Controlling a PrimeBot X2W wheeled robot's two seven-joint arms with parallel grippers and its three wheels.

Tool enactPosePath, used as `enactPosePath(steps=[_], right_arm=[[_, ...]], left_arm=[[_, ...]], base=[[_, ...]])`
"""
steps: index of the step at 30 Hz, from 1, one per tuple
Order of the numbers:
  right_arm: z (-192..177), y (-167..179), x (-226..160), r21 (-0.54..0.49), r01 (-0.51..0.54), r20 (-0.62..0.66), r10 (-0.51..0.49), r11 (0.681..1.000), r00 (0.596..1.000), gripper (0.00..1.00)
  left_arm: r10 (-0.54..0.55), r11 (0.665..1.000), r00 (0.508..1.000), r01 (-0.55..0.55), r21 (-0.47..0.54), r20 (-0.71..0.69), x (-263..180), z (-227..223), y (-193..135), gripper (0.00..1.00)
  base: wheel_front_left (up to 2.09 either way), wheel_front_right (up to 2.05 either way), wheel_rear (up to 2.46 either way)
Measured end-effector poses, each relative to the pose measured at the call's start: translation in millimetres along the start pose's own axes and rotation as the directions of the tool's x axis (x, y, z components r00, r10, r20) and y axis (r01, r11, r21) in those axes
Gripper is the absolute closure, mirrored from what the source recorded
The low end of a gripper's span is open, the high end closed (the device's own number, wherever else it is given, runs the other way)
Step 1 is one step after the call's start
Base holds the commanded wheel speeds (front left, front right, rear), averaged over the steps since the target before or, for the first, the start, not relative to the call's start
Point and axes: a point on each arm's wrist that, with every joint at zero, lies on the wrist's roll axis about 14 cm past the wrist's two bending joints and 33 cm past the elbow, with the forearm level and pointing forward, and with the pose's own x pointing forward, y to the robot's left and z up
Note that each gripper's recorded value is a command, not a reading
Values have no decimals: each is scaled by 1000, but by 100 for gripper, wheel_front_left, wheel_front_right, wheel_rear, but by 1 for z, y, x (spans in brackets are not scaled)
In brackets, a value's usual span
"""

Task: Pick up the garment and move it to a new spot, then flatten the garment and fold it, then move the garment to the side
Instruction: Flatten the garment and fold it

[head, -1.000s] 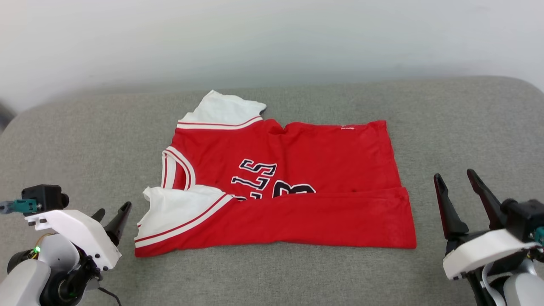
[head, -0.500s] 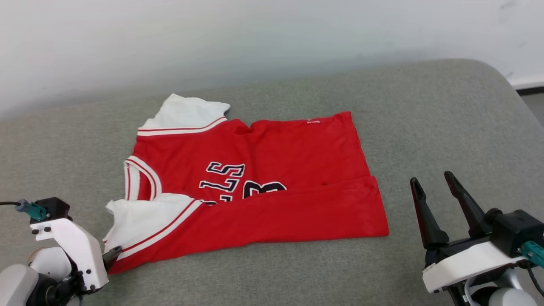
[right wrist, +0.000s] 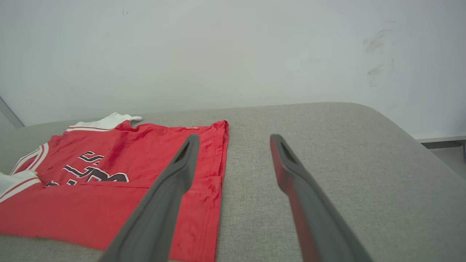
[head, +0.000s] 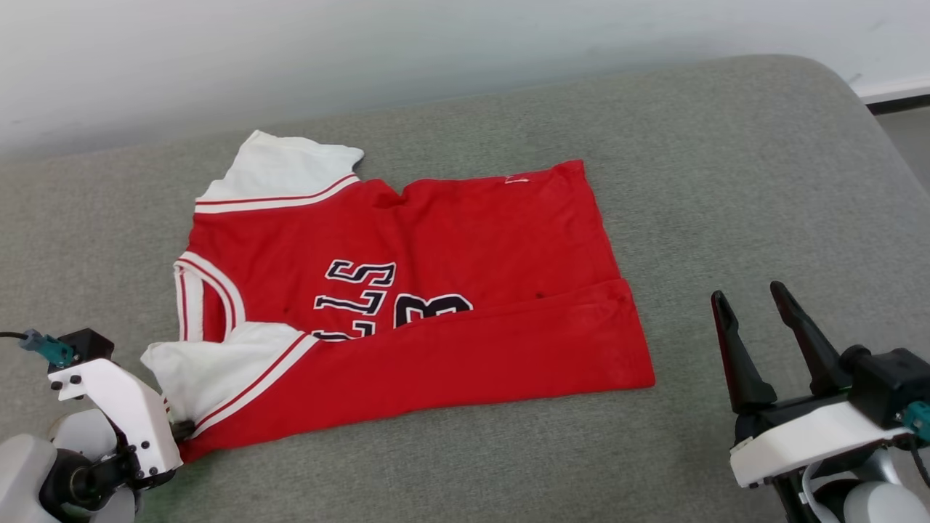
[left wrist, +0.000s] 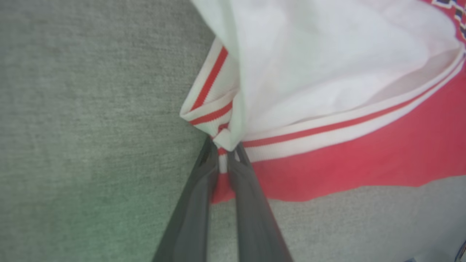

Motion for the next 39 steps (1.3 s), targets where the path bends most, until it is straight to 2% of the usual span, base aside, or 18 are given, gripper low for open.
enactPosePath(steps=[5,8,10,12,15,20,25,29,30,31,32,39], right_arm=[[-1,2,13,-34,-35,-37,34,999,999,0],[-18,2,22,-19,-62,-145,59,998,988,0],[-38,1,26,4,-77,-272,75,997,959,0],[-58,-1,28,16,-94,-399,93,995,912,0],[-82,-1,30,37,-123,-562,122,992,818,0],[-114,15,31,103,-167,-729,188,981,658,0],[-138,30,36,140,-187,-801,222,972,556,0],[-152,40,37,175,-189,-830,248,966,501,0],[-154,41,37,182,-187,-834,253,965,491,30],[-155,42,38,187,-186,-836,256,965,485,69],[-156,43,37,188,-188,-838,257,964,481,100],[-145,48,35,205,-204,-807,283,957,519,100]], left_arm=[[-24,1000,998,24,-11,58,-1,5,-3,100],[-46,999,991,48,-9,127,-3,15,-9,100],[-60,998,982,63,-10,177,-7,23,-12,100],[-68,997,974,71,-4,215,-11,28,-15,100],[-77,997,962,76,13,263,-19,32,-17,100],[-87,996,939,79,38,334,-33,43,-19,100],[-84,996,928,75,39,364,-39,48,-20,100],[-80,997,925,73,32,371,-41,48,-19,100],[-74,997,925,69,27,372,-41,48,-17,100],[-73,997,926,68,26,371,-42,47,-17,100],[-69,998,926,66,23,370,-42,46,-16,100],[-57,998,921,64,-5,386,-53,37,-11,100]], base=[[0,0,0],[0,0,0],[0,0,0],[0,0,0],[0,0,0],[0,0,0],[0,0,0],[0,0,0],[0,0,0],[0,0,0],[0,0,0],[0,0,0]])
